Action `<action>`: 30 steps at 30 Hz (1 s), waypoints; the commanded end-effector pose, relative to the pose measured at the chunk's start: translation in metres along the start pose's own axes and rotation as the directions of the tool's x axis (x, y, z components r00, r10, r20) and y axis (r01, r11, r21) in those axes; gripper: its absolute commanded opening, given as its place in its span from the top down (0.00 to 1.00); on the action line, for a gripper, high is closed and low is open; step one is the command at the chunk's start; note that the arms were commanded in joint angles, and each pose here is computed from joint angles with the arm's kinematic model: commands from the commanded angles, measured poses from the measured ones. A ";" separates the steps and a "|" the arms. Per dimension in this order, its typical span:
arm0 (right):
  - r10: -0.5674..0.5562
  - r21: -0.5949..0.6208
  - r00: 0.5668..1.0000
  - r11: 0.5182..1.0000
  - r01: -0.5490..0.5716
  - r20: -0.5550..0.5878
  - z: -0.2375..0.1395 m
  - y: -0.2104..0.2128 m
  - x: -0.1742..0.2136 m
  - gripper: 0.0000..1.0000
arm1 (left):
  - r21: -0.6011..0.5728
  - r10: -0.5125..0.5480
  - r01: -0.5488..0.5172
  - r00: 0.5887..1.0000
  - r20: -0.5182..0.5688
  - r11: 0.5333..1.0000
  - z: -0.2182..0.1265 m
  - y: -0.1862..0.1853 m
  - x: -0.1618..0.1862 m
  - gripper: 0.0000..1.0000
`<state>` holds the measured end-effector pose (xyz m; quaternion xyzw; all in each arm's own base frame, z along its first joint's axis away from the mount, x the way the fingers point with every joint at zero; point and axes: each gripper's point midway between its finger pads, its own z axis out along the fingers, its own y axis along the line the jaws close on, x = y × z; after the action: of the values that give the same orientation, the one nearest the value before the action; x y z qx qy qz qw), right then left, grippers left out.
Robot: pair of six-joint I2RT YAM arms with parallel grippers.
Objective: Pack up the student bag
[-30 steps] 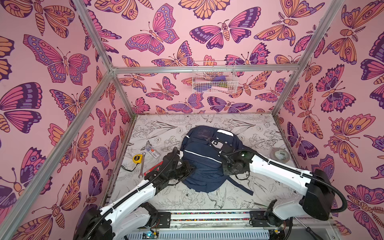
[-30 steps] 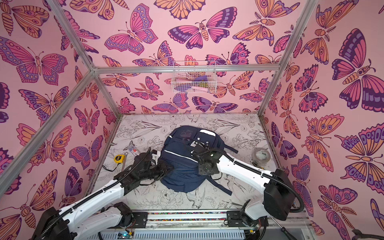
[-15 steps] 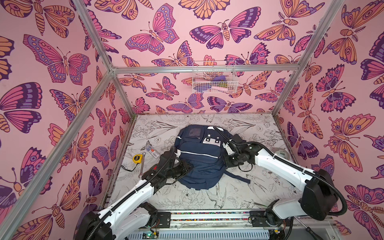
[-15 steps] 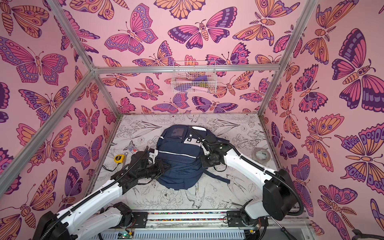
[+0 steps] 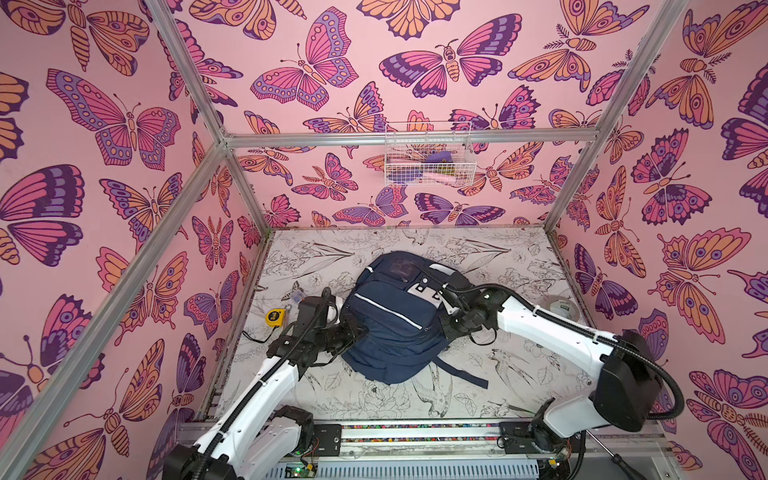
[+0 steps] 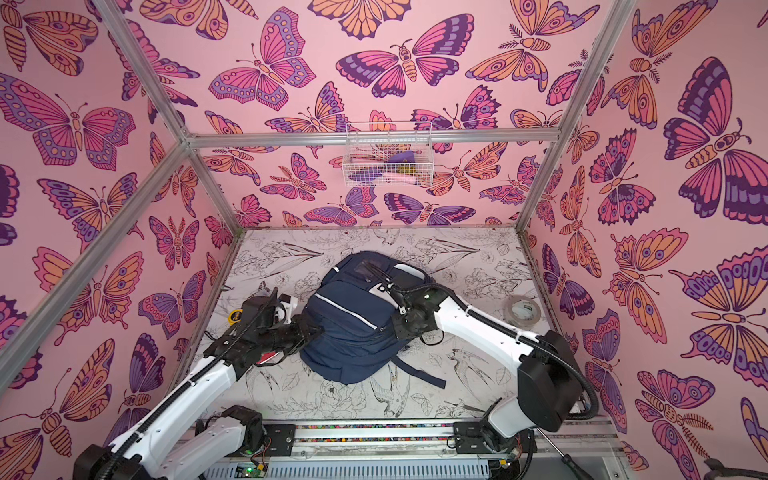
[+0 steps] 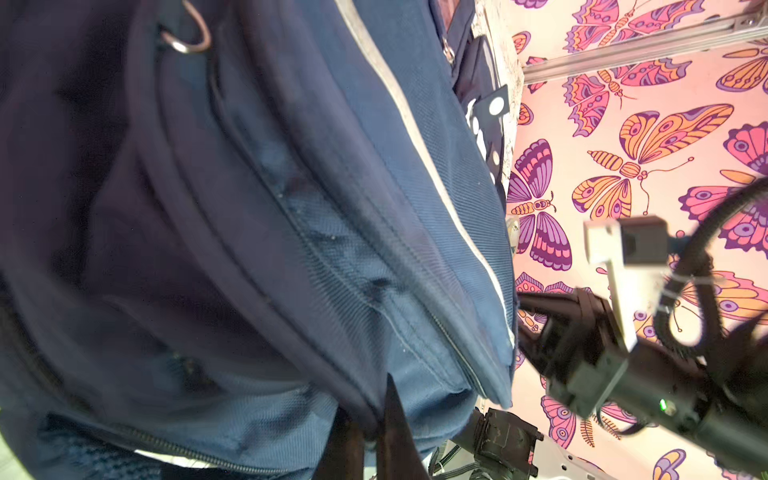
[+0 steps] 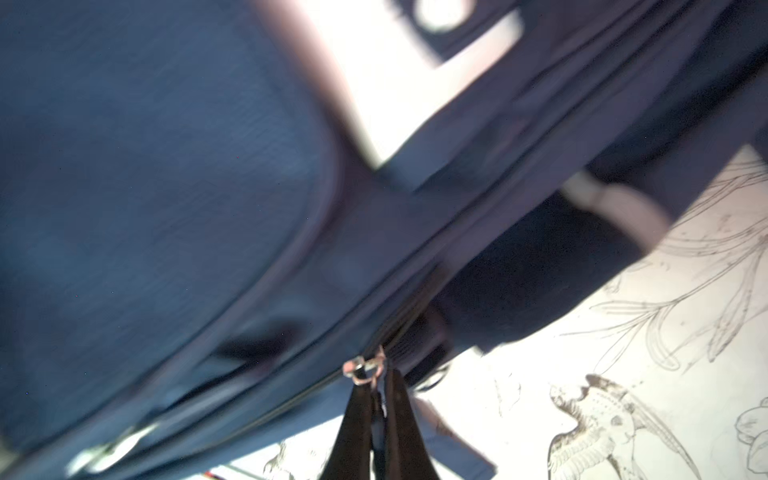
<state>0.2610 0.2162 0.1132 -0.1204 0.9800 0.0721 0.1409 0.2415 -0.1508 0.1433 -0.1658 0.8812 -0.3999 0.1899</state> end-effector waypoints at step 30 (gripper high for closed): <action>-0.231 0.027 0.958 0.971 0.239 -0.172 0.008 0.023 0.055 1.00 | 0.064 -0.177 0.171 0.979 0.098 0.983 0.007 0.020 -0.005 1.00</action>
<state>0.2168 0.2539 0.0932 -0.2462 0.9632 0.0595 0.0896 0.2356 -0.1478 0.1241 -0.2409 0.8492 -0.4365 0.1742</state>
